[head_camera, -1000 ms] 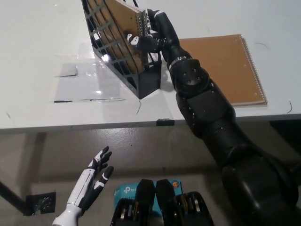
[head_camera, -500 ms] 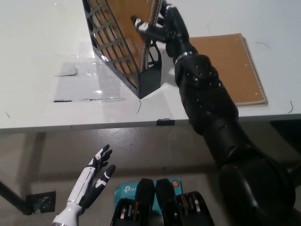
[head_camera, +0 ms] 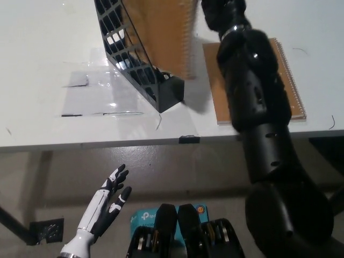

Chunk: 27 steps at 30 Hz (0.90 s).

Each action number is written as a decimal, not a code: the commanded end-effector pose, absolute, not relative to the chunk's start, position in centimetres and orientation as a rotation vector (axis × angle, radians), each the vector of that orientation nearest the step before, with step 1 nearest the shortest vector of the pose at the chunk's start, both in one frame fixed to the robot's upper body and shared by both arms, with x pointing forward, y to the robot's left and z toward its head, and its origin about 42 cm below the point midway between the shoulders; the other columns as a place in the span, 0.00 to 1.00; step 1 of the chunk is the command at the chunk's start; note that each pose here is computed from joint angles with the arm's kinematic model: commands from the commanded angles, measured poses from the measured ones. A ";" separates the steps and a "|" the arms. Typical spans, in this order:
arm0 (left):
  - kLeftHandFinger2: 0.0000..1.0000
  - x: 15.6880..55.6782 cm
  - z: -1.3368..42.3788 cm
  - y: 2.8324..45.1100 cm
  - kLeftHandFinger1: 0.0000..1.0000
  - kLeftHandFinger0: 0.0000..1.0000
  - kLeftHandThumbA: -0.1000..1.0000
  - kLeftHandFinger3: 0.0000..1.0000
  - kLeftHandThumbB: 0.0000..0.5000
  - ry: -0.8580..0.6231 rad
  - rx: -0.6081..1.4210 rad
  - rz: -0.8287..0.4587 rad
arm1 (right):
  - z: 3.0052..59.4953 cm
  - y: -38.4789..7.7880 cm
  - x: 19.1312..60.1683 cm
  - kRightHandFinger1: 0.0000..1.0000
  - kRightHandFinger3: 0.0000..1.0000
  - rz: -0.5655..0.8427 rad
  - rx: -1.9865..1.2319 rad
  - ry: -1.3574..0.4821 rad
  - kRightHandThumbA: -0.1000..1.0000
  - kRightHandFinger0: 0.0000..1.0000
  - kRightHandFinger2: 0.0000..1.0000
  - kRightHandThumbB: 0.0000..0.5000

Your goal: Use the right hand to pick up a book from the book holder on the left side and put it on another book on the right side

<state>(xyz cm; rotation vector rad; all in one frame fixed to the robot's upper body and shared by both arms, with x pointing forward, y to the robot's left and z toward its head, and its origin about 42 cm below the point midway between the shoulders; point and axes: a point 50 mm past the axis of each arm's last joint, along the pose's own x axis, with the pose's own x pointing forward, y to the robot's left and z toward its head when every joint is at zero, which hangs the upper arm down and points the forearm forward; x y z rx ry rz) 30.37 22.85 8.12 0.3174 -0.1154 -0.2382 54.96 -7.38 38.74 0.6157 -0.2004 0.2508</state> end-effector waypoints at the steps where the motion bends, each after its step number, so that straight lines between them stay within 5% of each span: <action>1: 1.00 31.4 9.5 23.0 1.00 1.00 0.89 1.00 0.42 -0.160 0.342 -0.243 | 53.7 -6.0 52.1 0.30 1.00 0.513 0.842 -0.404 0.00 0.00 0.81 0.17; 6: 1.00 31.5 9.7 23.1 1.00 1.00 0.89 1.00 0.42 -0.158 0.349 -0.240 | 55.5 -8.1 52.1 0.26 1.00 0.534 0.932 -0.388 0.00 0.00 0.74 0.16; 9: 1.00 31.4 9.6 23.1 1.00 1.00 0.86 1.00 0.42 -0.156 0.354 -0.243 | 55.5 -10.5 52.9 0.33 1.00 0.564 1.037 -0.333 0.00 0.00 0.75 0.18; 19: 1.00 31.4 9.4 23.3 1.00 1.00 0.81 1.00 0.38 -0.159 0.337 -0.244 | 54.5 -17.7 54.9 0.25 1.00 0.474 1.103 -0.304 0.00 0.00 0.71 0.13; 22: 1.00 31.2 9.3 23.4 1.00 1.00 0.81 1.00 0.36 -0.155 0.341 -0.244 | 54.0 -19.8 55.2 0.16 1.00 0.440 1.040 -0.317 0.00 0.00 0.58 0.10; 27: 1.00 31.1 9.2 23.4 1.00 1.00 0.81 1.00 0.36 -0.149 0.346 -0.243 | 52.5 -22.2 55.7 0.15 1.00 0.385 1.061 -0.290 0.00 0.00 0.61 0.10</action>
